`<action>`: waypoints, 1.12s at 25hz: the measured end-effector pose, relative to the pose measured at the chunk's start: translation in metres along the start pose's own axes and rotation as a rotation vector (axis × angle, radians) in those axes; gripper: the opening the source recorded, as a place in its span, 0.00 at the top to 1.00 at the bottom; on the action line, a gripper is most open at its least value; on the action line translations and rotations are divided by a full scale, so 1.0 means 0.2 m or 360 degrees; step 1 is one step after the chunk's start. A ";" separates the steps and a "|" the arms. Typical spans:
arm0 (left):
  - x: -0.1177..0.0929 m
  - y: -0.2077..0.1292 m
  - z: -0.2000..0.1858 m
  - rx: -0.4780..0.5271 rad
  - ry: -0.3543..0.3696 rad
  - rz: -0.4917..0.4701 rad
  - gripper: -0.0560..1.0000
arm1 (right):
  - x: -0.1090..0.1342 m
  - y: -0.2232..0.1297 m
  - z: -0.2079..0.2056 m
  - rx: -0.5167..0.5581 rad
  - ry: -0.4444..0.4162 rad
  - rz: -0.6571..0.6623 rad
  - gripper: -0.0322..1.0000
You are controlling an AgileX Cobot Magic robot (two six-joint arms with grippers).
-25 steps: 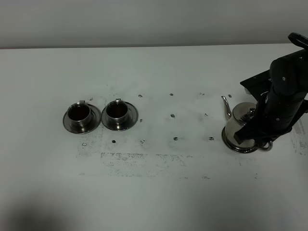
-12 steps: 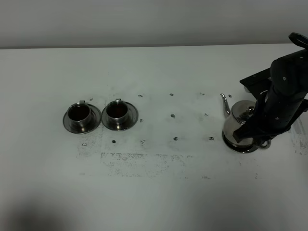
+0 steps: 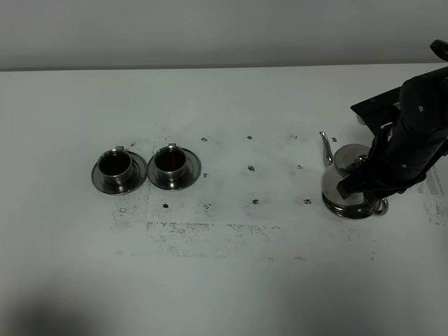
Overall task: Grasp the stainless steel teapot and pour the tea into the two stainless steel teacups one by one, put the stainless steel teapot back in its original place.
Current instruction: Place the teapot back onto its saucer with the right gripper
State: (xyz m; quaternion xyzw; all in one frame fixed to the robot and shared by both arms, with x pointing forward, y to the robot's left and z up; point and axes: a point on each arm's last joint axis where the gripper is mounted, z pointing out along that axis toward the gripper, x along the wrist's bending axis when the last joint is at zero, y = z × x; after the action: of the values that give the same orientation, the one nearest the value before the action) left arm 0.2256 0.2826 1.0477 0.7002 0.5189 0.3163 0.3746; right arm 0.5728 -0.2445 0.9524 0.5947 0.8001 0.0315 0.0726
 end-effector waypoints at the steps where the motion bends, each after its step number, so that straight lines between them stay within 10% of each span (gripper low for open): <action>1: 0.00 0.00 0.00 0.0000 0.0000 0.0000 0.33 | 0.00 0.00 0.00 0.0000 0.0000 0.0000 0.65; 28: 0.00 0.00 0.00 0.0000 0.0000 0.0000 0.33 | 0.05 -0.03 -0.07 0.0055 0.0038 -0.0032 0.64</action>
State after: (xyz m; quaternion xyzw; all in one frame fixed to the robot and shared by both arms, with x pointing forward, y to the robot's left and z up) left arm 0.2256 0.2826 1.0477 0.7002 0.5189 0.3163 0.3746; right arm 0.5621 -0.2355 0.9636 0.5874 0.8072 0.0240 0.0531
